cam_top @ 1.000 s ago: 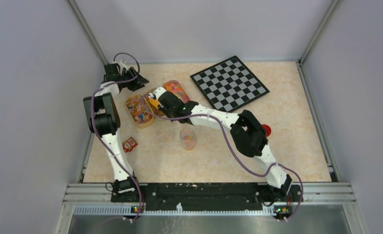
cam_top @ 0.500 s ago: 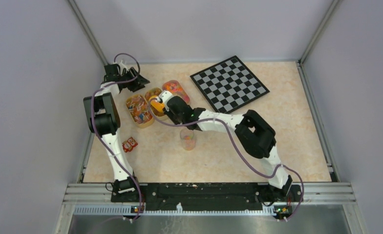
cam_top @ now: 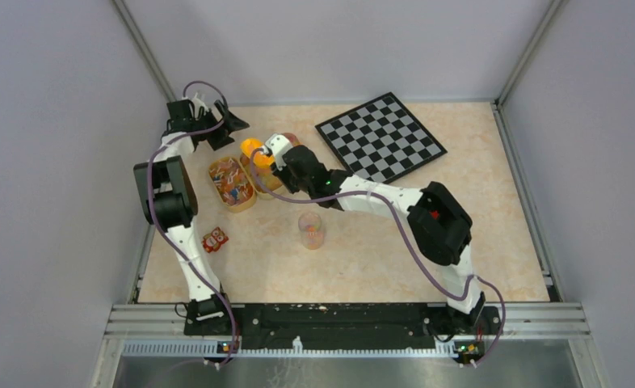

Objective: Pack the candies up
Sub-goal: Scoop the fake candies from the storage box.

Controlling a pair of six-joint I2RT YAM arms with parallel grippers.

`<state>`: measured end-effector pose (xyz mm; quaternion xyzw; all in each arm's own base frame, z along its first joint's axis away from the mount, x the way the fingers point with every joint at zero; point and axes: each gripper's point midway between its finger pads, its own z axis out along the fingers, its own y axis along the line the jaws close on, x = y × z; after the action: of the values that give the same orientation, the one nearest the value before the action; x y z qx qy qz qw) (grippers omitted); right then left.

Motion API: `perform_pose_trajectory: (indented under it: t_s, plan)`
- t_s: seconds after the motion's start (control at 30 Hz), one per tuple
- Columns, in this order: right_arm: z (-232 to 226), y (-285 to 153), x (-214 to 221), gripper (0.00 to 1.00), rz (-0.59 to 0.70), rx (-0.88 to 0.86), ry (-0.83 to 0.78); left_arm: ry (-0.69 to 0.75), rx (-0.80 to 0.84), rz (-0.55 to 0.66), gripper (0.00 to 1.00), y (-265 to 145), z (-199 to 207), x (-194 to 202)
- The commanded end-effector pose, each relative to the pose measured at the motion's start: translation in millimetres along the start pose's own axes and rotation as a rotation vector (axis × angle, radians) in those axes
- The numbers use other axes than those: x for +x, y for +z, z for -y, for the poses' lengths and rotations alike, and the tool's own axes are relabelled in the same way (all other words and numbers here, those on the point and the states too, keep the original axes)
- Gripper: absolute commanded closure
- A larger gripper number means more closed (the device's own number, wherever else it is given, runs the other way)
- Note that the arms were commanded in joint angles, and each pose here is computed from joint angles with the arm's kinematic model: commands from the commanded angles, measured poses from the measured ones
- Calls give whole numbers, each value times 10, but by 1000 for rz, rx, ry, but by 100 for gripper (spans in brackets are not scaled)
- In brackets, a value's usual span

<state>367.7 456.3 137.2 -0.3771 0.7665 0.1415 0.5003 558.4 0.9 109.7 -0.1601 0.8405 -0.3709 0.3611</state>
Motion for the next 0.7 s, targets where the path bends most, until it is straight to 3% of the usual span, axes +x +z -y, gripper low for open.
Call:
perform_pose_trajectory:
  t_s: [0.0, 0.33, 0.67]
  plan:
    - [311, -455, -771, 100, 188, 51, 4, 119, 56, 137, 1, -465, 694, -571]
    - [669, -1298, -735, 100, 190, 100, -25, 127, 93, 149, 1, -1023, 1303, -538]
    - [716, -2208, -209, 100, 44, 28, -191, 229, 133, 112, 1, -1430, 1749, 327]
